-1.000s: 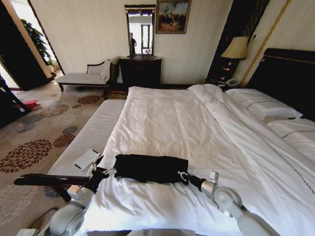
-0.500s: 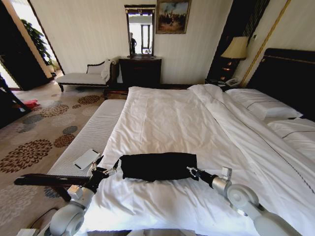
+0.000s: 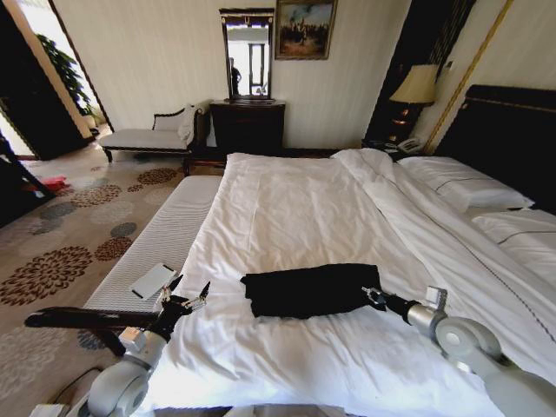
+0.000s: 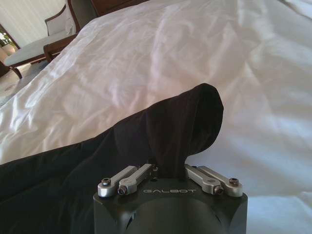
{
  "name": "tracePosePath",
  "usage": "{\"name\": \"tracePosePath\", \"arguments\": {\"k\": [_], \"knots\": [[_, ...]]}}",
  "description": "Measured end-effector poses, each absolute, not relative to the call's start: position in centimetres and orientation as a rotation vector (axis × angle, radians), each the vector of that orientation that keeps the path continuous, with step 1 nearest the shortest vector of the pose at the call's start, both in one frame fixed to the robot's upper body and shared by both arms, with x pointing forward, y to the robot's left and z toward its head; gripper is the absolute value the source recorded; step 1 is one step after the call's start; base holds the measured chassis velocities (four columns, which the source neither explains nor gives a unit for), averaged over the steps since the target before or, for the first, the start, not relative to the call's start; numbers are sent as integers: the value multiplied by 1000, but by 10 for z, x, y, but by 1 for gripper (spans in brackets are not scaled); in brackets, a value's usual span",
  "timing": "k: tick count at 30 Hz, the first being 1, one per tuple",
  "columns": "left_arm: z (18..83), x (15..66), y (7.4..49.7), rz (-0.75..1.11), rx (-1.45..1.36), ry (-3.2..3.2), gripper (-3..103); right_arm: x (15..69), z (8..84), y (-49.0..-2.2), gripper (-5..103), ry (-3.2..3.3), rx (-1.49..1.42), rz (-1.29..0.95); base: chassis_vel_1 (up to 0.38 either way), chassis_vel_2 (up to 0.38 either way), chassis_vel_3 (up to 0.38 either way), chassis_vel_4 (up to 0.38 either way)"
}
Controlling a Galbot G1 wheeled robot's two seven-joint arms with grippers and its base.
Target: Fold the clothes on the bed.
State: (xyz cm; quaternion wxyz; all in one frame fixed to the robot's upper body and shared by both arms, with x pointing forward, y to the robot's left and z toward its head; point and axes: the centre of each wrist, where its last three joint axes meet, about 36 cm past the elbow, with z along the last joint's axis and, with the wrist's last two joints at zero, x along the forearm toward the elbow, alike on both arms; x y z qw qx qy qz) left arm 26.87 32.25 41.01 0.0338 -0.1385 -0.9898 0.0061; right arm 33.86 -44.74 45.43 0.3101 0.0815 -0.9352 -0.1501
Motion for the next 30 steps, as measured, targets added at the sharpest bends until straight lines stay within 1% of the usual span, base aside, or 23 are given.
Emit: {"name": "tracePosePath", "arguments": {"k": [5,9,10,12,16,19,25,30], "knots": [[410,269,322,19,-426,-3044,100,336,461,-442,7,-2484,223,-362,0,0,0,0],[410,269,322,19,-426,-3044,100,335,469,-410,7,-2477,305,-263,0,0,0,0],[410,269,322,19,-426,-3044,100,335,469,-410,7,-2477,305,-263,0,0,0,0],[410,269,322,19,-426,-3044,100,338,475,-391,7,-2479,353,-228,0,0,0,0],[410,269,322,19,-426,-3044,100,342,481,-375,7,-2480,400,-211,0,0,0,0],[410,269,322,19,-426,-3044,100,348,497,-353,7,-2470,482,-188,0,0,0,0],[410,269,322,19,-426,-3044,100,348,511,-328,7,-2427,596,-138,0,0,0,0],[410,269,322,19,-426,-3044,100,353,504,-311,7,-2391,676,-115,0,0,0,0]]}}
